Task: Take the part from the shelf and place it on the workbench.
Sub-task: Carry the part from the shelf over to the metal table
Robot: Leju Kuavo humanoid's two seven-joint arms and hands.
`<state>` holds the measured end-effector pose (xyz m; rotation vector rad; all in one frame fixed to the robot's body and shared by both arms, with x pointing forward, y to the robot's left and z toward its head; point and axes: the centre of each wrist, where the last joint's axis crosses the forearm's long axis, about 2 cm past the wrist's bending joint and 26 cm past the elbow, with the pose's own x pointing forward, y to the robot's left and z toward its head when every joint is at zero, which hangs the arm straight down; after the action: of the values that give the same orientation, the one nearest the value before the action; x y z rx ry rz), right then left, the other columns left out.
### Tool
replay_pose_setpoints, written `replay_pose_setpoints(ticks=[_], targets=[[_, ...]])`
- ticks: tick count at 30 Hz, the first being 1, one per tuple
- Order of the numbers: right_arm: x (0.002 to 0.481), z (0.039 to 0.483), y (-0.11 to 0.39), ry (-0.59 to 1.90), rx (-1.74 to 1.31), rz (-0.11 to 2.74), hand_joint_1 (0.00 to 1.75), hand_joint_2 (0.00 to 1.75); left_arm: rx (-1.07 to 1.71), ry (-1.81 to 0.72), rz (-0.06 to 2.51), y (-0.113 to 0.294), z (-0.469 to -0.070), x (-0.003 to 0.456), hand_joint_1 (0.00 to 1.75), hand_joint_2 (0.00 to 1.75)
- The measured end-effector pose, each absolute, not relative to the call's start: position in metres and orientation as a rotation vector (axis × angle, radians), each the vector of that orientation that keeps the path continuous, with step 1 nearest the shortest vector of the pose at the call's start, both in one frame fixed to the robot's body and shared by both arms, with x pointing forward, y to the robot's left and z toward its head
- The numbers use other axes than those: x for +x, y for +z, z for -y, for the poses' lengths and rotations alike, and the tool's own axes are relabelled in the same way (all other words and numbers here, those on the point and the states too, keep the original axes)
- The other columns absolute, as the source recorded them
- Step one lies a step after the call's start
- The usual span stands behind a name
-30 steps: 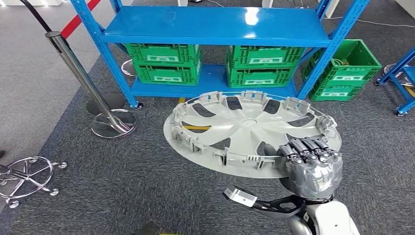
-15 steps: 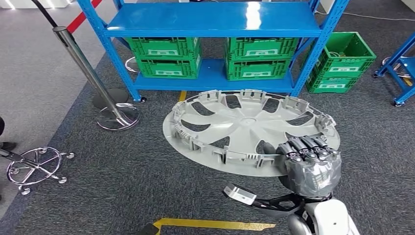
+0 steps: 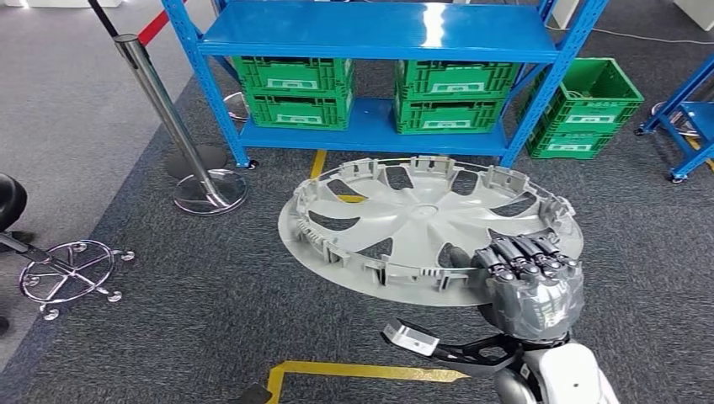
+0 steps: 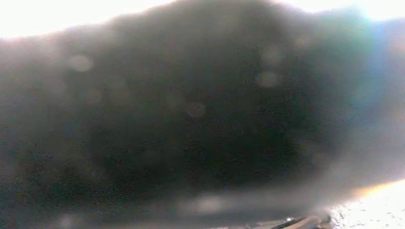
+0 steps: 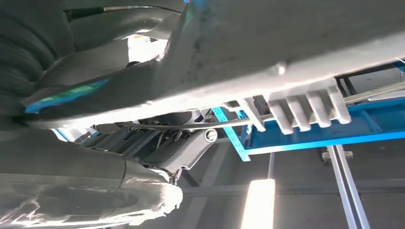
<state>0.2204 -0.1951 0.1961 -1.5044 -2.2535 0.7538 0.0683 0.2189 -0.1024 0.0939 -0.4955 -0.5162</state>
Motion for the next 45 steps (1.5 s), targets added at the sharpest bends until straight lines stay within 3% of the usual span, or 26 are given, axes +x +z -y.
replay_pose_setpoints(ticks=[45], targets=[[0.229, 0.207, 0.196, 0.824, -1.554, 2.265, 1.75, 1.75, 0.059, -0.458, 0.469, -0.103, -0.222, 0.066, 0.00, 0.00]])
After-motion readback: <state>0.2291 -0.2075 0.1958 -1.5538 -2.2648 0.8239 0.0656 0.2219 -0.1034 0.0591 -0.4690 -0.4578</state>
